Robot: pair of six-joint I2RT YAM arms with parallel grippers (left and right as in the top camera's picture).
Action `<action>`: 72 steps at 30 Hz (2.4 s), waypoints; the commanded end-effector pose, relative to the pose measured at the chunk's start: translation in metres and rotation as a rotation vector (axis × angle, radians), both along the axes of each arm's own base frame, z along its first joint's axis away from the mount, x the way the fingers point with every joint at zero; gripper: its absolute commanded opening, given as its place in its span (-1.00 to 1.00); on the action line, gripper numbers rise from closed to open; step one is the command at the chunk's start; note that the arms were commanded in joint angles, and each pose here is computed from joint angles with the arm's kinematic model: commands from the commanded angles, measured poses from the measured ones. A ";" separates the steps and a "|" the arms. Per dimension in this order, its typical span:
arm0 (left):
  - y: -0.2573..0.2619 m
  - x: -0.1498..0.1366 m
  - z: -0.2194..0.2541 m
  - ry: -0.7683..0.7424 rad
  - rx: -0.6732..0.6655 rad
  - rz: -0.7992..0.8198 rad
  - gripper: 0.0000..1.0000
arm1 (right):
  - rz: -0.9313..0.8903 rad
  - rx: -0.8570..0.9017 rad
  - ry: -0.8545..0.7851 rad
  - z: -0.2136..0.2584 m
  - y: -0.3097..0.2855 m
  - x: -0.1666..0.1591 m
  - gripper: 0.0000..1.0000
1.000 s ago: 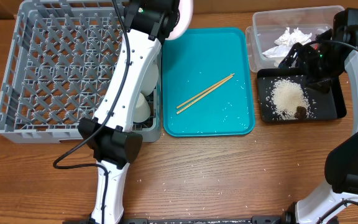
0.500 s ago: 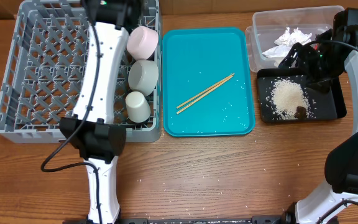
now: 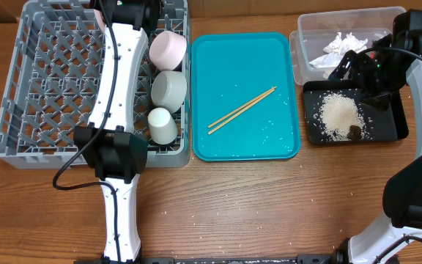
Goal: Sort waste into correct bins and load items into the dishwasher
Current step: 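Carry the pink plate into the rack and stand it upright, then move the left gripper to the wooden chopsticks on the tray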
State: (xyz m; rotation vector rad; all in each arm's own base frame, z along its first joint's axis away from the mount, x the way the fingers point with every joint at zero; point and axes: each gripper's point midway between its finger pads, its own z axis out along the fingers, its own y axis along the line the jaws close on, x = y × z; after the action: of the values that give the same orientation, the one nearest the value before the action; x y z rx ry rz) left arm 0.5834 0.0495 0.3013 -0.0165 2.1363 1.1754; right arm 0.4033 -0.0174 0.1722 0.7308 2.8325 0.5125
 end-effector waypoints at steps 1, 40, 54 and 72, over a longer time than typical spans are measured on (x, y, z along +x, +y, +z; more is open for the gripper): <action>0.007 0.004 -0.013 0.009 0.027 0.040 -0.92 | -0.001 -0.007 -0.057 0.020 -0.001 0.003 1.00; -0.118 -0.030 0.027 -0.004 -0.685 -0.488 1.00 | -0.001 -0.007 -0.057 0.020 -0.001 0.003 1.00; -0.267 -0.115 -0.015 0.454 -0.922 -1.002 1.00 | -0.001 -0.007 -0.057 0.020 -0.001 0.003 1.00; -0.327 -0.121 -0.157 0.812 -0.735 -1.027 0.92 | -0.001 -0.007 -0.057 0.020 -0.001 0.003 1.00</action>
State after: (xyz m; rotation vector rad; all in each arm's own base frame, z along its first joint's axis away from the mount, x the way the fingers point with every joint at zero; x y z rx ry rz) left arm 0.4623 -0.2784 0.1679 1.1497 2.5098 -0.3151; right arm 0.4033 -0.0174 0.1722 0.7303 2.8326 0.5124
